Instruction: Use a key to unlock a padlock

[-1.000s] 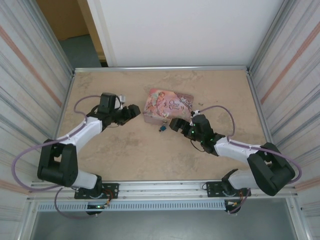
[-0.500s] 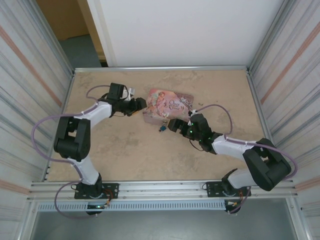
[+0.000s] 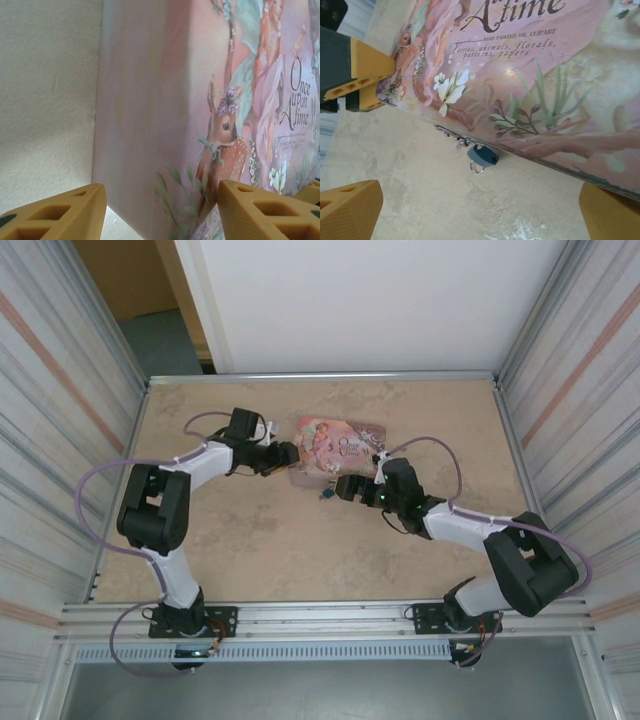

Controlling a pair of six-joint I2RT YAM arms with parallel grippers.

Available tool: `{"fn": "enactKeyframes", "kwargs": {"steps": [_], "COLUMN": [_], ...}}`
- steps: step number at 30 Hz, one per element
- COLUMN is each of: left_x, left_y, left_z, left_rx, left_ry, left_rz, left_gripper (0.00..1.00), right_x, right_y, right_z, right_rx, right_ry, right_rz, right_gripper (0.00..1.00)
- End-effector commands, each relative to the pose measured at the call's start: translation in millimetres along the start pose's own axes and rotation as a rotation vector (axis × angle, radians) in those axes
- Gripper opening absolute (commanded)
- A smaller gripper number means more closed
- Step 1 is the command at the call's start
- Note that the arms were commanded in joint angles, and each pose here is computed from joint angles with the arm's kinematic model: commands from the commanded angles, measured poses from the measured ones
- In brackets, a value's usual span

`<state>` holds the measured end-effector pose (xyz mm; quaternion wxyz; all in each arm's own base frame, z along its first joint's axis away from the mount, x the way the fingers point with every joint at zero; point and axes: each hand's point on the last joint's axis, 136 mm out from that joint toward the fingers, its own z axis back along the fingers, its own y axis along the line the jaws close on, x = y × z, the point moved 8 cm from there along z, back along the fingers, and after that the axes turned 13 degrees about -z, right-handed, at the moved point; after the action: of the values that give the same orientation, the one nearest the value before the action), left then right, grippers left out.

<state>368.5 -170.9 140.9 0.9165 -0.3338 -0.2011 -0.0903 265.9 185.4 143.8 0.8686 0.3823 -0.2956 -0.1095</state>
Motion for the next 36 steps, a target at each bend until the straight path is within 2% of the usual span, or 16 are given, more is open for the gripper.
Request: {"fn": "enactKeyframes", "kwargs": {"steps": [1, 12, 21, 29, 33, 36], "left_x": [-30, -56, -43, -31, -25, -18], "left_y": [4, -6, -26, -50, -62, -68], "left_z": [-4, 4, 24, 68, 78, 80], "left_rx": [0.058, 0.067, 0.003, -0.026, -0.064, -0.08], "left_ry": [0.076, 0.062, 0.005, -0.09, -0.11, -0.098], "left_rz": [0.043, 0.059, 0.022, -0.038, -0.062, -0.091], "left_gripper": [0.59, 0.59, 0.59, 0.57, 0.47, 0.34], "right_x": [12, 39, 28, 9, 2, 0], "right_y": [2, 1, -5, -12, -13, -16], "right_z": [-2, -14, 4, 27, 29, 23], "right_rx": [0.02, 0.096, 0.082, 0.154, 0.208, 0.213], "right_ry": [0.013, -0.004, -0.011, -0.004, 0.002, 0.022], "right_rz": [0.079, 0.101, 0.144, 0.217, 0.264, 0.262], "right_gripper": [0.99, 0.99, 0.99, 0.99, 0.99, 0.94]}}
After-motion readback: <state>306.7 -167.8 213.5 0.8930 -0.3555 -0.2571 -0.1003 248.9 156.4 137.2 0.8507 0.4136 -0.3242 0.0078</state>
